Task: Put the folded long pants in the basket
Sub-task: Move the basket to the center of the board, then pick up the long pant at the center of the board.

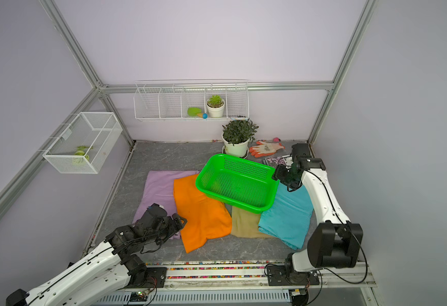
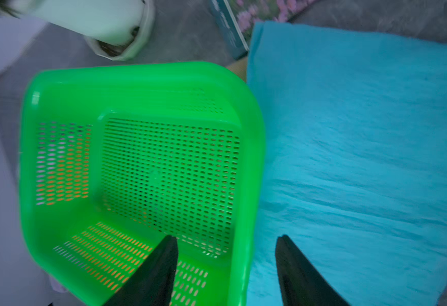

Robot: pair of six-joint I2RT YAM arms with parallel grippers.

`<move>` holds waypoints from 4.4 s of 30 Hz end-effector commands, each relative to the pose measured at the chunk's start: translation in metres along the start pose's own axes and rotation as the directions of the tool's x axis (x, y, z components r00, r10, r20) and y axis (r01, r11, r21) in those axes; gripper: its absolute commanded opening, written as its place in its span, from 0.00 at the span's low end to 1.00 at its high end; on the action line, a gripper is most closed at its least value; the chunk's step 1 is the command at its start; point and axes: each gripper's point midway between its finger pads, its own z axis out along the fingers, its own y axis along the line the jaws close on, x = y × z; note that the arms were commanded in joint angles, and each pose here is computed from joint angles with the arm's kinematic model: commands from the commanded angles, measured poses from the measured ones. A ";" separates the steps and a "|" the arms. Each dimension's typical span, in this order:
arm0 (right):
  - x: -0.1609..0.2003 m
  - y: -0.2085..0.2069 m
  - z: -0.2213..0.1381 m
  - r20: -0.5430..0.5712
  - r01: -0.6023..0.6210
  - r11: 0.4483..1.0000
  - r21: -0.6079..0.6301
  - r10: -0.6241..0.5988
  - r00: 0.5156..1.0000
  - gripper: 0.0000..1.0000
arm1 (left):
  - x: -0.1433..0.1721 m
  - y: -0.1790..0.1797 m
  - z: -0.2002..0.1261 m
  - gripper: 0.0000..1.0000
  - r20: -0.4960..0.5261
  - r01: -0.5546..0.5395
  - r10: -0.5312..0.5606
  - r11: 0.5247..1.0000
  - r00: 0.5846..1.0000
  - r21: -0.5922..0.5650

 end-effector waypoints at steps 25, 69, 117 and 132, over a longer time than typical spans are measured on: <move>0.066 0.171 -0.019 0.083 0.371 0.844 -0.388 -0.370 0.926 0.62 | -0.021 0.124 0.032 0.75 0.372 0.506 -0.403 0.828 0.836 -0.242; 0.125 0.450 0.227 0.328 0.769 0.476 -0.427 -0.711 0.622 0.69 | -0.108 0.172 -0.011 0.52 0.468 0.592 -0.417 0.736 0.779 -0.329; 0.140 0.297 0.330 -0.252 0.496 0.810 -0.313 -0.575 0.779 0.60 | -0.108 0.169 -0.013 0.67 0.498 0.608 -0.436 0.749 0.750 -0.261; 0.177 0.349 0.347 -0.269 0.311 0.803 -0.509 -0.491 0.829 0.55 | -0.107 0.167 -0.012 0.67 0.491 0.604 -0.439 0.758 0.752 -0.247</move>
